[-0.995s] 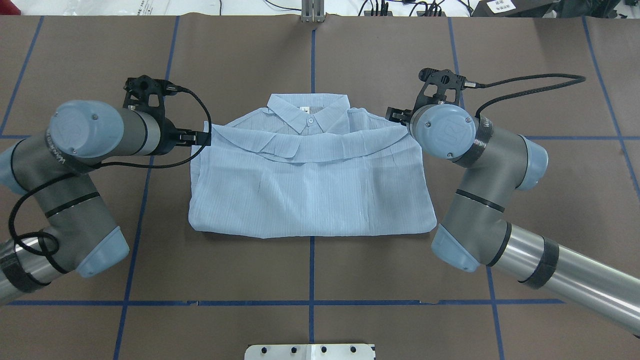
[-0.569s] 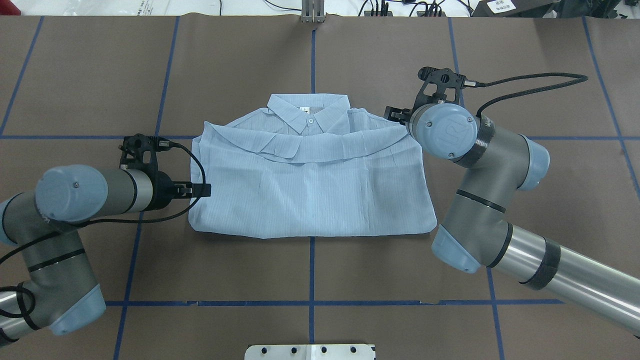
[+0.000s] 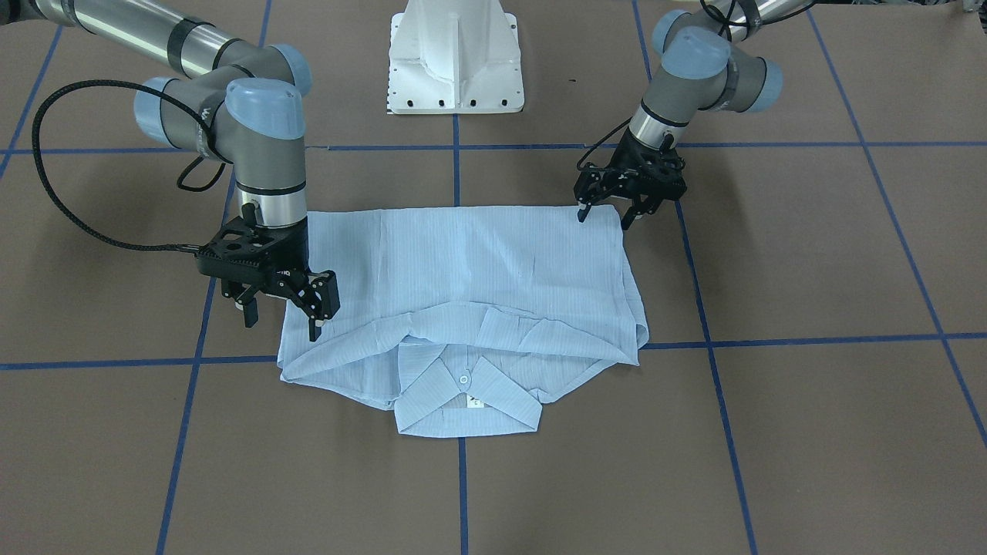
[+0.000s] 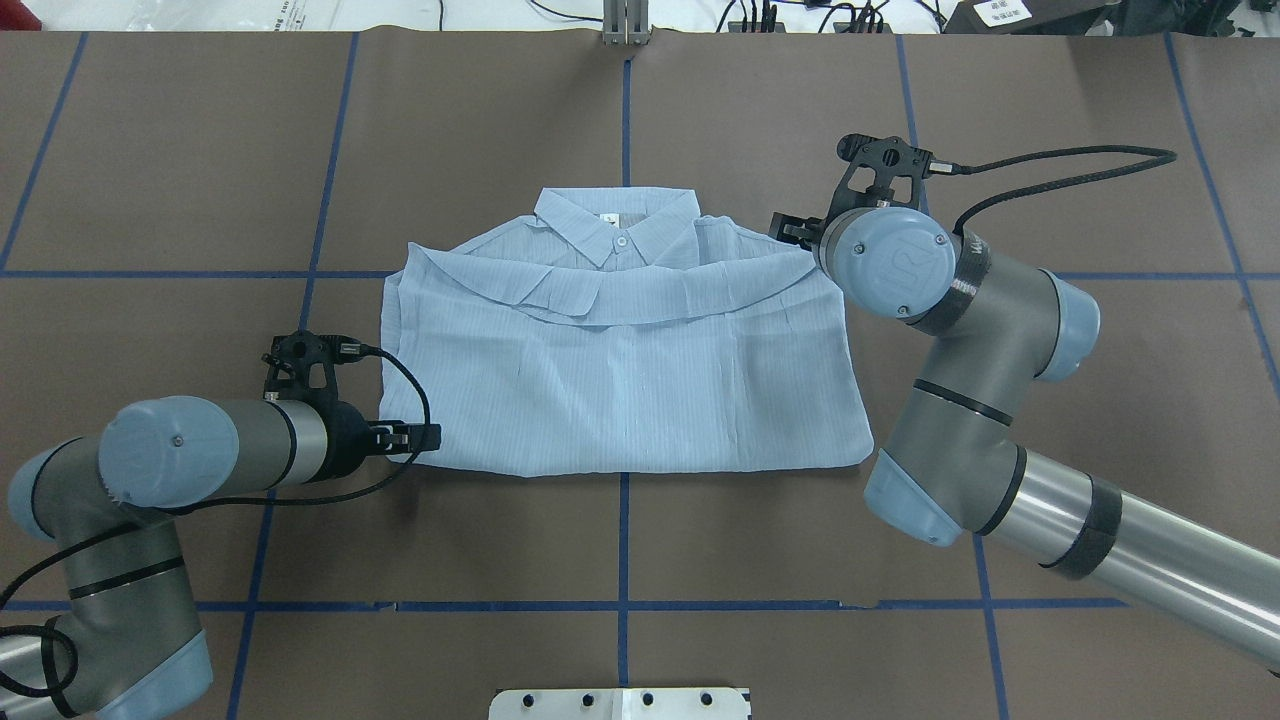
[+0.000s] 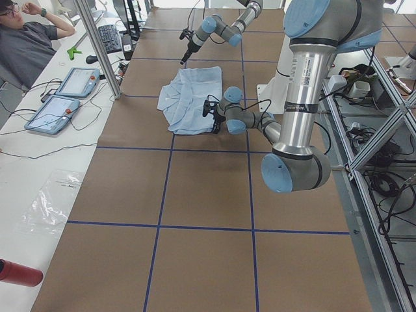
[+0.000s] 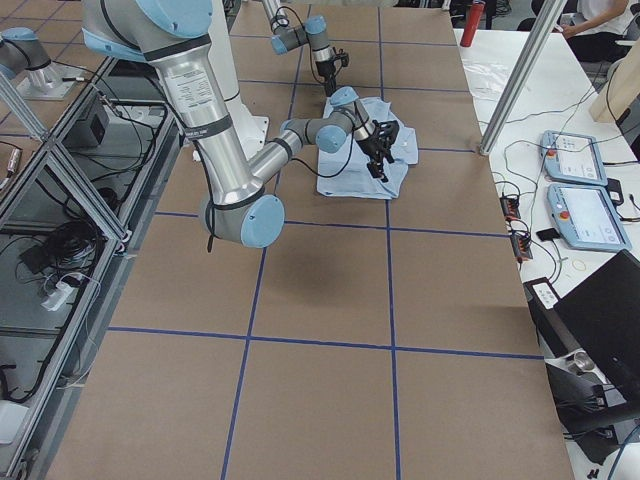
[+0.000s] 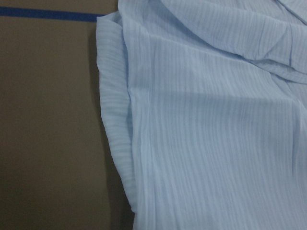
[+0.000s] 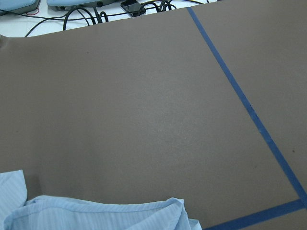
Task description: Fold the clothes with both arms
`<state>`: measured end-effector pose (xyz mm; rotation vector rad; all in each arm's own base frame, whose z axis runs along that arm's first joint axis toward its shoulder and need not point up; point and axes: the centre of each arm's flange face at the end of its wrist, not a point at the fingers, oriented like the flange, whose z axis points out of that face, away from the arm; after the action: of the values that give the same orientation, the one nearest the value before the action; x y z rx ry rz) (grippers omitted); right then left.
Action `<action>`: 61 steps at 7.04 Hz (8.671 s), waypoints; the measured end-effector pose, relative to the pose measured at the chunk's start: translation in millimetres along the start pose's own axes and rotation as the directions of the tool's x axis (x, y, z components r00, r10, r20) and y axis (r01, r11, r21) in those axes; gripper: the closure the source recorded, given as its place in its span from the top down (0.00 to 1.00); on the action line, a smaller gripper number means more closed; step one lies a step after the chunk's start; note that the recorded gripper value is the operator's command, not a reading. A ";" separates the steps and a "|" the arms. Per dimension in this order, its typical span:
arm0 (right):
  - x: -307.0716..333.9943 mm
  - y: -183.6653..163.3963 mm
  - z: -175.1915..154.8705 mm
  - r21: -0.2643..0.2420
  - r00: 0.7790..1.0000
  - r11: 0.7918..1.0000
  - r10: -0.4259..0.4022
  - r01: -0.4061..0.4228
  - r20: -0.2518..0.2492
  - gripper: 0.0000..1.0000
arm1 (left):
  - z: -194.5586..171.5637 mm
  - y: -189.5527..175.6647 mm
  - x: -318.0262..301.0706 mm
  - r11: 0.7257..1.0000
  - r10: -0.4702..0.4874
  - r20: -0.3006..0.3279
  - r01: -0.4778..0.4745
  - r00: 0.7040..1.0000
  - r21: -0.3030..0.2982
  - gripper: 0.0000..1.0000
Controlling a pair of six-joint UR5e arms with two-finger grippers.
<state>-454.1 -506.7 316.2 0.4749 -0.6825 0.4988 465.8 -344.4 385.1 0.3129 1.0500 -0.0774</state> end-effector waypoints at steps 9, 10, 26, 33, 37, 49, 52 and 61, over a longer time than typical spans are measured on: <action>-4.7 14.4 -0.9 -0.010 1.000 1.000 -0.007 0.007 0.005 1.00 | -30.4 -121.4 -126.6 0.969 0.171 0.232 -0.206 0.958 0.135 0.00; -6.8 16.4 -2.4 -0.012 1.000 1.000 -0.007 0.007 0.010 1.00 | -14.0 -176.6 -140.0 0.960 0.174 0.289 -0.228 0.941 0.164 0.00; -266.5 78.6 -73.4 -0.084 0.999 0.996 -0.013 0.016 0.035 1.00 | -23.7 -378.3 -136.3 0.903 0.328 0.282 -0.387 0.901 0.186 1.00; -342.7 160.7 -80.8 -0.110 0.804 0.809 -0.587 0.577 -0.095 0.72 | -36.6 -351.7 -159.9 0.908 0.319 0.275 -0.375 0.907 0.186 1.00; -335.5 188.8 -80.8 -0.274 0.711 0.680 -0.703 0.681 0.021 0.53 | -36.6 -351.3 -160.6 0.909 0.316 0.275 -0.372 0.908 0.186 1.00; -288.1 191.0 -65.8 -0.363 0.675 0.614 -0.735 0.701 0.061 0.03 | -35.5 -348.1 -164.4 0.911 0.314 0.275 -0.371 0.908 0.183 1.00; -287.8 187.2 -69.8 -0.355 0.681 0.621 -0.729 0.698 0.063 0.00 | -35.7 -347.9 -164.2 0.910 0.315 0.274 -0.372 0.909 0.185 1.00; -199.0 149.0 -67.0 -0.267 0.889 0.849 -0.452 0.456 0.080 1.00 | -29.8 -342.6 -160.4 0.913 0.313 0.264 -0.366 0.913 0.184 1.00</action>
<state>-641.3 -407.4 170.1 0.3564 -0.6156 -0.0528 288.3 -676.0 435.4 0.6796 0.7438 0.0806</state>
